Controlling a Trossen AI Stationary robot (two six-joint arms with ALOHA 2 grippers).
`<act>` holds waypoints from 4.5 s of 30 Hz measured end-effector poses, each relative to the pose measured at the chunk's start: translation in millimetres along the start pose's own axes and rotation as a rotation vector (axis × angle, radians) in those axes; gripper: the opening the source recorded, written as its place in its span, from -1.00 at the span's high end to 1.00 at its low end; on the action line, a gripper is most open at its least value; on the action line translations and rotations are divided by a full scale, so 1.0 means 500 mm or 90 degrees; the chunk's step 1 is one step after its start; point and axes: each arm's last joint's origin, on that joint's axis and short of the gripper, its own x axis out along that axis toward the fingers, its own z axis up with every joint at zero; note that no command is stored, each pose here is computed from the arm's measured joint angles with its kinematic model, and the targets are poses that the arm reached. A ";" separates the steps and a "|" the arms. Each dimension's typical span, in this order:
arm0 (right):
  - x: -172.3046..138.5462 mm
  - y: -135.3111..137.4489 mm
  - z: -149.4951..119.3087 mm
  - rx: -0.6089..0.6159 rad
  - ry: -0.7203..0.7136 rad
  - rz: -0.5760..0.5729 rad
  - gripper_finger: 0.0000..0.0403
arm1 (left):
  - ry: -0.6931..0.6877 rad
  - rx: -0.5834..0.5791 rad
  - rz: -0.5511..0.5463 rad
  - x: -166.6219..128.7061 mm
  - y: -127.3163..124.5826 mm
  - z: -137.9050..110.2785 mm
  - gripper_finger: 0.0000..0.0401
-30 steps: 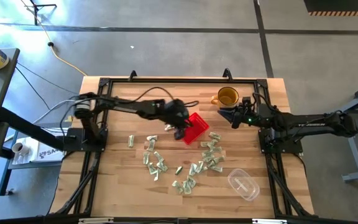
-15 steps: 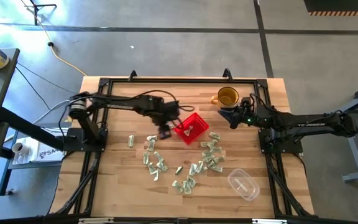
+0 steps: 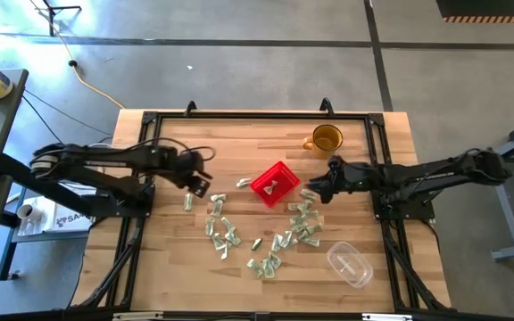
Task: Pick and place items into bin
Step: Put the white stevia packet into the red bin
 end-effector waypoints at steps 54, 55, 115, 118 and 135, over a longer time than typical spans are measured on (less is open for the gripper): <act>0.014 -0.023 -0.053 0.015 0.151 -0.085 0.03 | -0.189 0.328 -0.230 0.119 -0.285 0.202 0.57; 0.013 -0.022 -0.056 0.016 0.160 -0.080 0.03 | -0.181 0.329 -0.223 0.134 -0.294 0.209 0.45; 0.171 -0.061 -0.023 -0.141 0.307 -0.327 0.72 | -0.177 0.177 -0.063 -0.149 -0.077 0.050 -0.08; 0.168 -0.051 -0.018 -0.127 0.305 -0.309 0.95 | -0.174 0.190 -0.057 -0.149 -0.075 0.049 -0.08; 0.200 0.156 0.168 -0.186 0.150 -0.238 0.99 | -0.125 0.270 -0.017 -0.145 -0.062 0.038 -0.08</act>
